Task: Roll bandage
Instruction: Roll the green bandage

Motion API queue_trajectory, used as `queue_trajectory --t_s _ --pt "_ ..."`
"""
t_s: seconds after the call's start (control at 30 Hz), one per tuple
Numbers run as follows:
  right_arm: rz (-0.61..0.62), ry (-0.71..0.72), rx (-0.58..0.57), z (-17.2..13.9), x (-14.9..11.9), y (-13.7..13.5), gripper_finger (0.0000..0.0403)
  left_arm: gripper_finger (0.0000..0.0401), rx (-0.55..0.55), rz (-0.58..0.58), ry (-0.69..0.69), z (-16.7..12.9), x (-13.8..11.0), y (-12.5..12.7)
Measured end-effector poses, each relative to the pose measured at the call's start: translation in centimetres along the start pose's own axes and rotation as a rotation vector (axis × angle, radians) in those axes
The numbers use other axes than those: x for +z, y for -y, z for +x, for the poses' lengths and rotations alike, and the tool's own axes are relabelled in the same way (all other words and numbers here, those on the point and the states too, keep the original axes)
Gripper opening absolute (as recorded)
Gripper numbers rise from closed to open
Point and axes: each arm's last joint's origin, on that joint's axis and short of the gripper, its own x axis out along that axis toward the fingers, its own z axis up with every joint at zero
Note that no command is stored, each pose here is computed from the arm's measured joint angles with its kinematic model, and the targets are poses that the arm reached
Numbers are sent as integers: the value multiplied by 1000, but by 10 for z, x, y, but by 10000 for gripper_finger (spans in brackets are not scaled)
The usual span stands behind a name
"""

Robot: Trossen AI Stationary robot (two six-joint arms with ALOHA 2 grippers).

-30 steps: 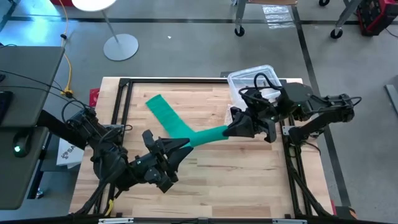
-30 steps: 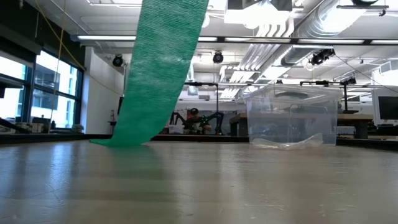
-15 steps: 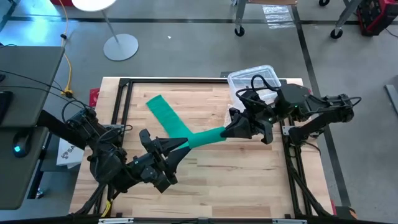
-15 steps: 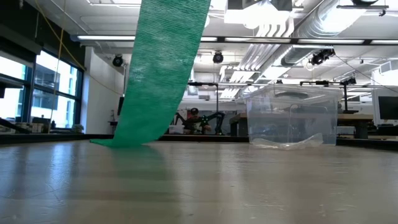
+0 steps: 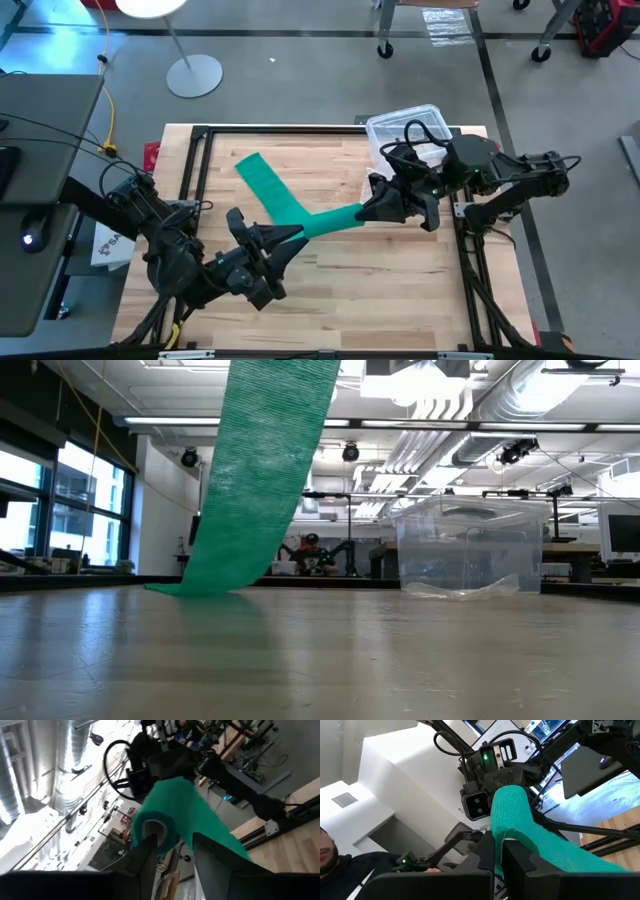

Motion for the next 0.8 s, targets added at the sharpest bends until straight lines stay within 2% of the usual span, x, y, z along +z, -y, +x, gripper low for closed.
queue_trajectory --t_s 0.4,0.67,0.8 --pt "0 1 0 -1 0 0 5 117 2 -71 15 12 -4 -2" --pt "-10 8 -16 -1 0 0 5 125 15 -247 11 15 -4 -4" --pt "-16 19 -38 -1 0 2 5 113 14 -346 13 14 -5 -6"
